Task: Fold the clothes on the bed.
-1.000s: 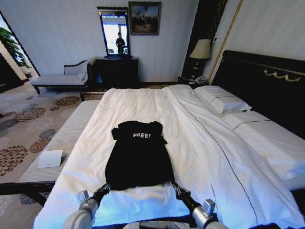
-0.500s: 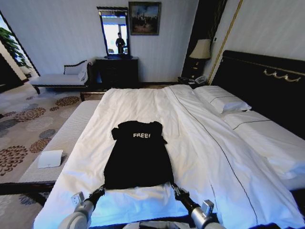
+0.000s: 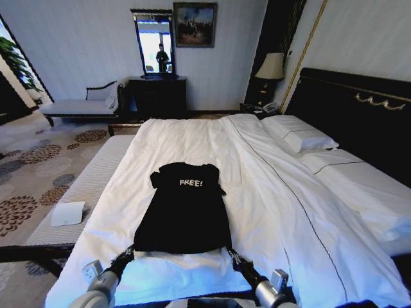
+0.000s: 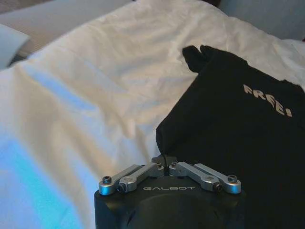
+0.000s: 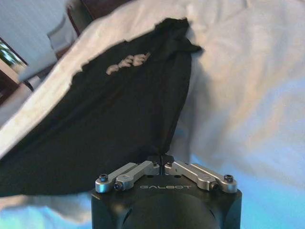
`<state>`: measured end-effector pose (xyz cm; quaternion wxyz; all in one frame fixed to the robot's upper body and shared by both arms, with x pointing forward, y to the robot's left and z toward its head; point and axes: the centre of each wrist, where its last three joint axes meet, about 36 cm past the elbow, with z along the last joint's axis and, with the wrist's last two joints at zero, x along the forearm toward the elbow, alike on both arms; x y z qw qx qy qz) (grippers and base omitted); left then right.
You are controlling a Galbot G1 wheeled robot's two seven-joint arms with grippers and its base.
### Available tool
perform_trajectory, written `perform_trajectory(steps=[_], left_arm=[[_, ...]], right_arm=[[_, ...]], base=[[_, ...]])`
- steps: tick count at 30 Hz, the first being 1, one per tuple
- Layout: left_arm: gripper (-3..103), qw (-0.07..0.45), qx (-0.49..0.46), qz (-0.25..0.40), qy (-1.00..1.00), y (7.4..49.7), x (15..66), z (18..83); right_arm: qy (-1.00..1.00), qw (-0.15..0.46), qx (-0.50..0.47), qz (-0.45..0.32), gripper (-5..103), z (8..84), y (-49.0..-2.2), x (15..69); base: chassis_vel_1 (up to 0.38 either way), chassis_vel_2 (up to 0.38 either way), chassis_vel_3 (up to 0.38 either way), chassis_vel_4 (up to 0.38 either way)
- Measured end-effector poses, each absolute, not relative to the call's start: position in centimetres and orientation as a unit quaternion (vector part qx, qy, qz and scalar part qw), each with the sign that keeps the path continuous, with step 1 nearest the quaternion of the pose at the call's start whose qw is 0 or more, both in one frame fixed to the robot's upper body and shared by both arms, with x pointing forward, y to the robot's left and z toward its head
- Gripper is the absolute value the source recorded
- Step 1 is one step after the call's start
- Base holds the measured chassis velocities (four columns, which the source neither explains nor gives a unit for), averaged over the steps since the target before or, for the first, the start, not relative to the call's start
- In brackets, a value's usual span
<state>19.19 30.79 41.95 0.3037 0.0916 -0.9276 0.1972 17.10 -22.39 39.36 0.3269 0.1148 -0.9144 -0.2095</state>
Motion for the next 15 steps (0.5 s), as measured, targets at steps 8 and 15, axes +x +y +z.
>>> perform_trajectory(steps=[8, 15], left_arm=[[0, 0.318, 0.115, 0.2, -0.919, 29.8, 15.4, 42.4], [0, 0.367, 0.13, 0.152, -0.908, 29.2, 11.3, 41.3]], right_arm=[[-0.897, 0.389, 0.078, -0.197, 0, 40.2, -21.5, 15.8], [-0.882, 0.438, 0.059, -0.165, 0, 40.6, -20.7, 14.0]], base=[[0.0, 0.0, 0.0, 0.0], [0.0, 0.0, 0.0, 0.0]])
